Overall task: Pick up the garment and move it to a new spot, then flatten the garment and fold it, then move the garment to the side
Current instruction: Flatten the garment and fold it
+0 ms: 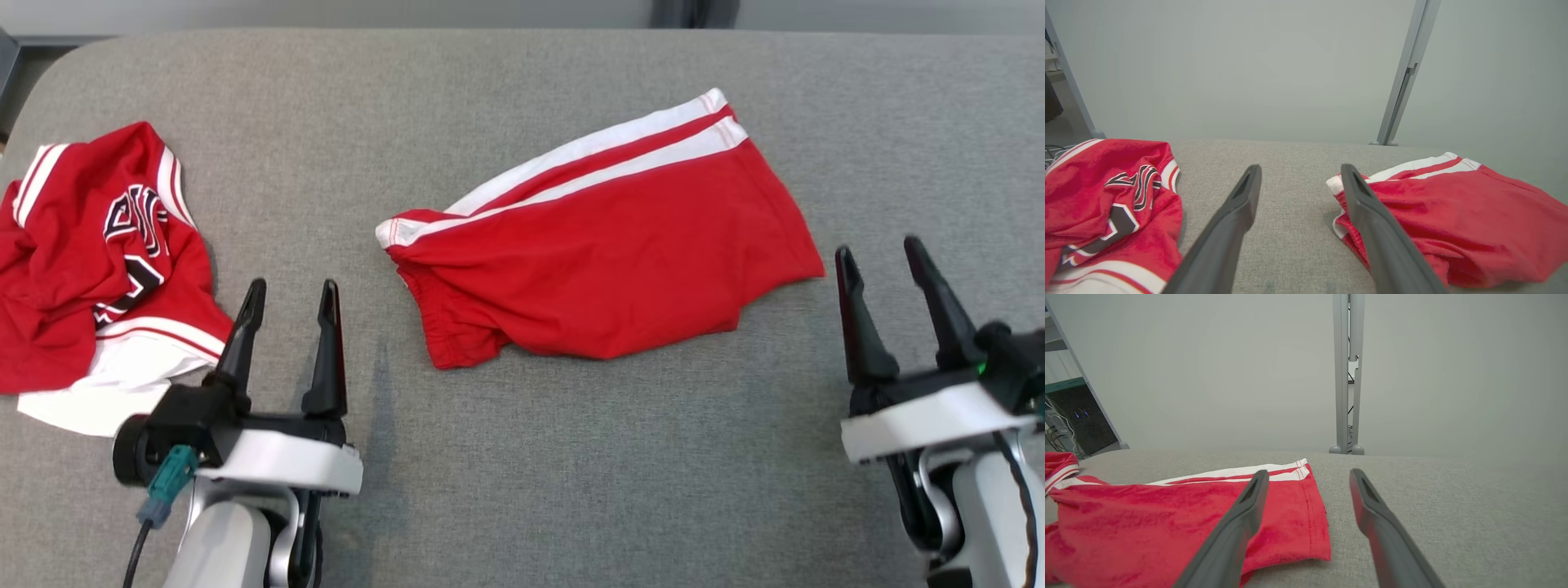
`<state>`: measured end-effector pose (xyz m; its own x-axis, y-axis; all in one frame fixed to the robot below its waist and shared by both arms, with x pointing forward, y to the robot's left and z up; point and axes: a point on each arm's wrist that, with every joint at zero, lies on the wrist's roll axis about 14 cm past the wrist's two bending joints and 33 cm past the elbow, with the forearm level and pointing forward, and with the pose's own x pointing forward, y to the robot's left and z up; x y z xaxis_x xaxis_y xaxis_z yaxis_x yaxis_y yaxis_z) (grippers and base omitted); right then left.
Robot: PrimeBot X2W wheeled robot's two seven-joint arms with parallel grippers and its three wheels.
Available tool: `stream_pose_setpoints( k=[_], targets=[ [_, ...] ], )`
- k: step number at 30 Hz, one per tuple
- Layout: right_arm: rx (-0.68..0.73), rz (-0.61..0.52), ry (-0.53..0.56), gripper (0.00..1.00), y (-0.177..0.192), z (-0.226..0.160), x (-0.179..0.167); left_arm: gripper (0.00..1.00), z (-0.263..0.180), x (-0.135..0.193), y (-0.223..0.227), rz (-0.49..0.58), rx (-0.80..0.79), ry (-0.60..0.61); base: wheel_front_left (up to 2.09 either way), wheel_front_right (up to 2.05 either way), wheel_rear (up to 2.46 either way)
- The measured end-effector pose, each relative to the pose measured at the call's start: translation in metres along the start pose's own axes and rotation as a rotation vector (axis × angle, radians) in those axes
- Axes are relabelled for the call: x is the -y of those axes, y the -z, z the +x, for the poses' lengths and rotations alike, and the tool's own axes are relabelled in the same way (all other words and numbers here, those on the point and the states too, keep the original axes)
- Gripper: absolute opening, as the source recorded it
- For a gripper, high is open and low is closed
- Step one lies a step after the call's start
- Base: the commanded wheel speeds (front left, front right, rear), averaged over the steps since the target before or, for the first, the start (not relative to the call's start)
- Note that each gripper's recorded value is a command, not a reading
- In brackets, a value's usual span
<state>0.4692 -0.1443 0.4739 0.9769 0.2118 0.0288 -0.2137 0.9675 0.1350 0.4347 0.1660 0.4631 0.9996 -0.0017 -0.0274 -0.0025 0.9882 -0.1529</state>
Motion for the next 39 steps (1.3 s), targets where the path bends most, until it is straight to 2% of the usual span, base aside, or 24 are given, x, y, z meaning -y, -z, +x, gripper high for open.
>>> stream_pose_setpoints(
  k=[7,21,27,39],
  targets=[
    [-0.028,0.01,0.058,1.0,0.008,-0.027,0.008,1.0,-0.01,-0.002,0.005,0.001,-0.02,-0.003,0.0,0.0,0.0],
    [-0.041,0.012,0.074,1.0,0.013,-0.027,0.012,1.0,-0.009,-0.002,0.009,0.0,-0.028,-0.002,0.0,0.0,0.0],
    [-0.109,0.019,0.062,1.0,0.036,-0.004,0.016,1.0,0.0,-0.001,0.012,-0.004,-0.029,0.002,0.0,0.0,0.0],
    [-0.34,0.034,-0.036,1.0,0.098,0.059,-0.008,1.0,0.007,-0.01,0.024,0.003,-0.058,-0.005,0.0,0.0,0.0]
  ],
)
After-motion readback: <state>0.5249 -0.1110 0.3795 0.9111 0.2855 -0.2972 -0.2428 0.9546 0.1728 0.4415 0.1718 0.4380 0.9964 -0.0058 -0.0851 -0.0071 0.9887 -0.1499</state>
